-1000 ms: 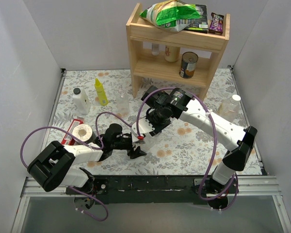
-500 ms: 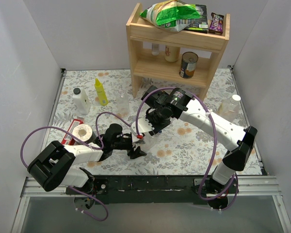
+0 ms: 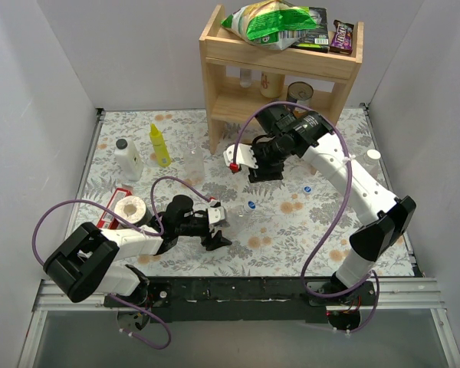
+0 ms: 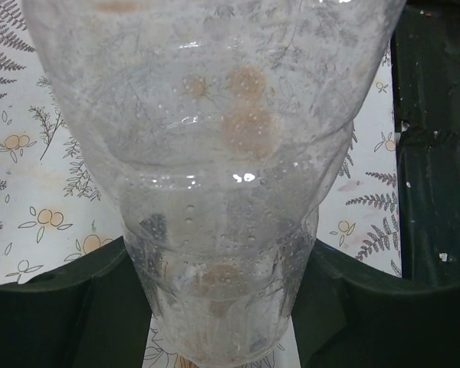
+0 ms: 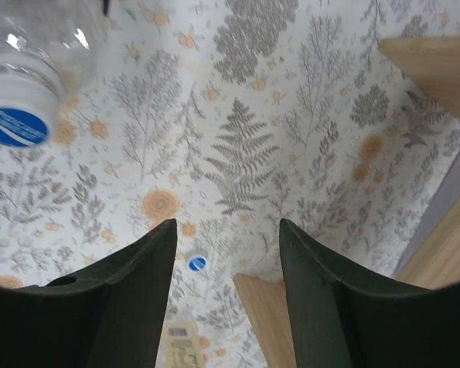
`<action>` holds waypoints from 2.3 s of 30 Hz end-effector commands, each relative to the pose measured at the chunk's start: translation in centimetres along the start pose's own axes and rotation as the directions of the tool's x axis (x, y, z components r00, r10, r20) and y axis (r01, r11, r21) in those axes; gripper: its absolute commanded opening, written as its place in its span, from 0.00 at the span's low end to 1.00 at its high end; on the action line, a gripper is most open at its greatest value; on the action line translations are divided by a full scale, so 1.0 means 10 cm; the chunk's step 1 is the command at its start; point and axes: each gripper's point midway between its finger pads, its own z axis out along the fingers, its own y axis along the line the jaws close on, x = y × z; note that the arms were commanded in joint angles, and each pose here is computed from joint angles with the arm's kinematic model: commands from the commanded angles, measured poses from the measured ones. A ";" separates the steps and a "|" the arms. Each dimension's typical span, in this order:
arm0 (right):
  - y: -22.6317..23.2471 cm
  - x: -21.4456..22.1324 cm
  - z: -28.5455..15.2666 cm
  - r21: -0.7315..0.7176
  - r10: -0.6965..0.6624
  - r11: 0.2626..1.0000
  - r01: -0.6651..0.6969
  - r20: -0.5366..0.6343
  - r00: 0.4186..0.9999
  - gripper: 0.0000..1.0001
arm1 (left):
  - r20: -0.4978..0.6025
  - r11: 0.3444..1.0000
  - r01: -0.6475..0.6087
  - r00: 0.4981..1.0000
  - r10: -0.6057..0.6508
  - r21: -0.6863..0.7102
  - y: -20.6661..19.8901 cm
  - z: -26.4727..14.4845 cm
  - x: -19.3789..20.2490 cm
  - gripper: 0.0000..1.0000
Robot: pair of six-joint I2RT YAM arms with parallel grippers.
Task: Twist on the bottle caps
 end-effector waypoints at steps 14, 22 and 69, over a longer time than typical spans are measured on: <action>0.50 -0.69 -0.16 -0.221 0.196 0.967 -0.126 0.329 0.924 0.60 | 0.039 1.000 -0.022 0.999 0.022 -0.015 0.09 0.01 -0.18 0.00; 0.61 -0.70 -0.07 -0.250 0.172 0.964 -0.092 0.321 0.932 0.60 | 0.051 1.000 -0.017 0.999 0.018 -0.022 0.10 0.01 -0.21 0.00; 0.45 -0.52 0.10 -0.213 0.191 0.966 -0.146 0.208 0.959 0.52 | 0.086 0.998 -0.055 0.995 0.057 -0.024 0.10 -0.01 -0.30 0.00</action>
